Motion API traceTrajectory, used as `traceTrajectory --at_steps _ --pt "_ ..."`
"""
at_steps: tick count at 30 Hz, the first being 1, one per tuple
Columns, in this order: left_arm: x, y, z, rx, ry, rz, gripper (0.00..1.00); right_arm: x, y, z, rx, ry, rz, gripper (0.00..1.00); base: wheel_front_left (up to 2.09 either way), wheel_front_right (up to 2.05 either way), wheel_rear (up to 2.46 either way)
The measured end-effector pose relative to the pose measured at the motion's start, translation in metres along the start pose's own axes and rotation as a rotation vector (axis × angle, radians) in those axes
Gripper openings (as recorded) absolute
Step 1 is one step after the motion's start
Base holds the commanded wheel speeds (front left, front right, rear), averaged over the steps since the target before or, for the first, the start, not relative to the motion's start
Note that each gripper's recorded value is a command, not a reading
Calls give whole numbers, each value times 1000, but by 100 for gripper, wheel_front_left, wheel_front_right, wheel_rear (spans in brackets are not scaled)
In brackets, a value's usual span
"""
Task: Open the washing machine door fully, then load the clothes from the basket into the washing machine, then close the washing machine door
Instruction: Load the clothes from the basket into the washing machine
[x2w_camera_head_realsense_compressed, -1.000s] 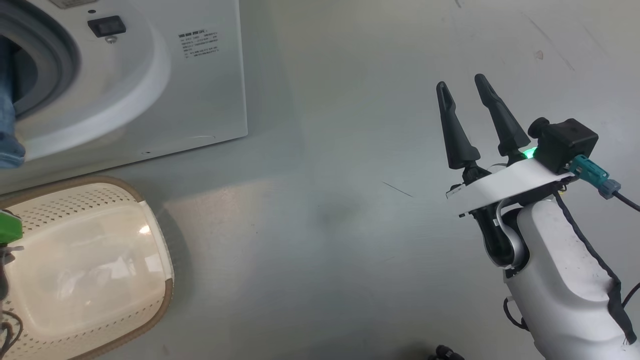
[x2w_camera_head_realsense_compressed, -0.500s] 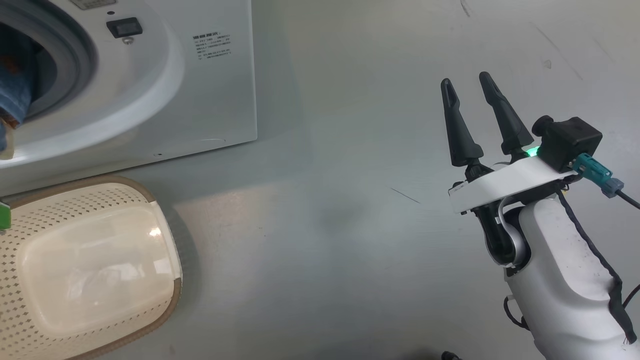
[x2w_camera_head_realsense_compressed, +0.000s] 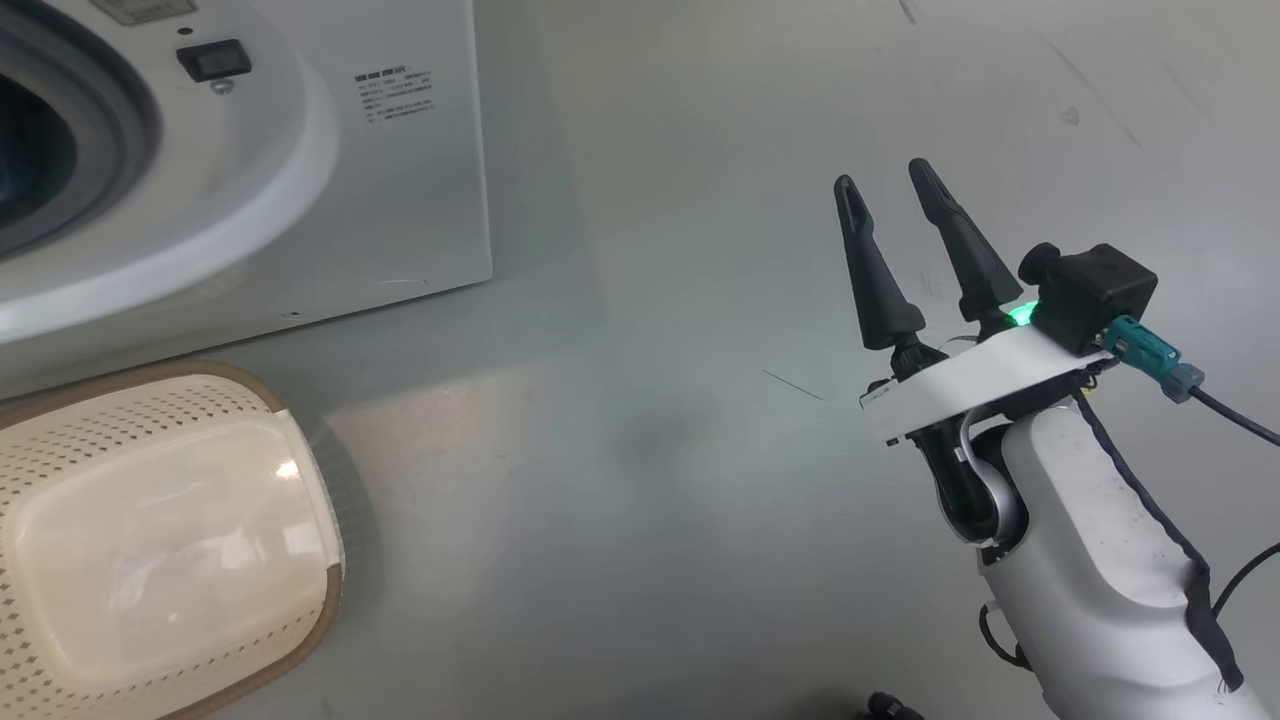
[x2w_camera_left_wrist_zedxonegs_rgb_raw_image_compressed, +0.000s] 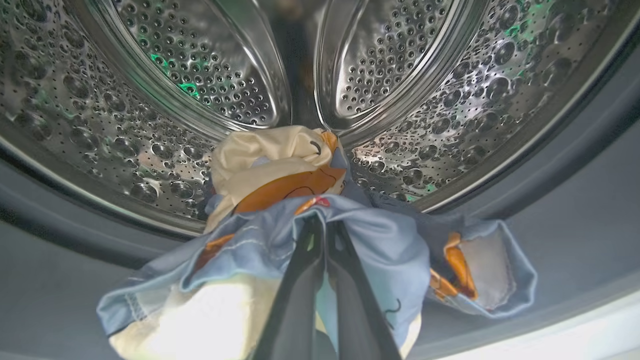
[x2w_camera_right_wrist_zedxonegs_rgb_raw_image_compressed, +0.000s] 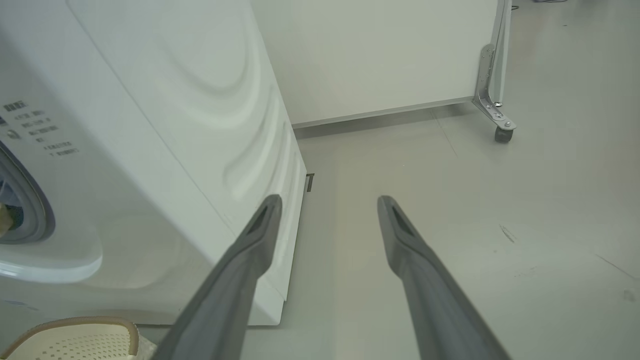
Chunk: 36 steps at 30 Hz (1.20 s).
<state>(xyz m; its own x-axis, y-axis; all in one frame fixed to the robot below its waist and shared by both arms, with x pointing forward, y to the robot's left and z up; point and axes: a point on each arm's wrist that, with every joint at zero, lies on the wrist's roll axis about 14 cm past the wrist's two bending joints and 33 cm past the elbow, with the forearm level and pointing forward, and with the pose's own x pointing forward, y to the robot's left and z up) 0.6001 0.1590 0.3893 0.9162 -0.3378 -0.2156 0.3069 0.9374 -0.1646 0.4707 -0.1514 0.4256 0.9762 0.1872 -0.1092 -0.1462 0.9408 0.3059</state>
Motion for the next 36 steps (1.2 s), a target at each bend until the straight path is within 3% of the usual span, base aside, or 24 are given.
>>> traceTrajectory --at_steps 14,23,28,29,31,36 --pt "63 3 27 3 87 -37 0 -12 -23 -7 9 20 -82 100 0 0 0" --pt "101 0 104 75 -157 -79 0 -17 -43 -16 6 41 -149 100 0 0 0" --pt "114 -7 83 73 -125 -97 0 -20 -54 -19 2 50 -181 100 0 0 0" --pt "115 -4 73 68 -90 -87 23 -20 -54 -20 2 52 -184 100 0 0 0" --pt "116 0 49 62 5 -74 100 -20 -55 -20 2 52 -186 100 0 0 0" --pt "112 5 23 35 114 -53 100 -19 -55 -18 4 45 -187 100 0 0 0"
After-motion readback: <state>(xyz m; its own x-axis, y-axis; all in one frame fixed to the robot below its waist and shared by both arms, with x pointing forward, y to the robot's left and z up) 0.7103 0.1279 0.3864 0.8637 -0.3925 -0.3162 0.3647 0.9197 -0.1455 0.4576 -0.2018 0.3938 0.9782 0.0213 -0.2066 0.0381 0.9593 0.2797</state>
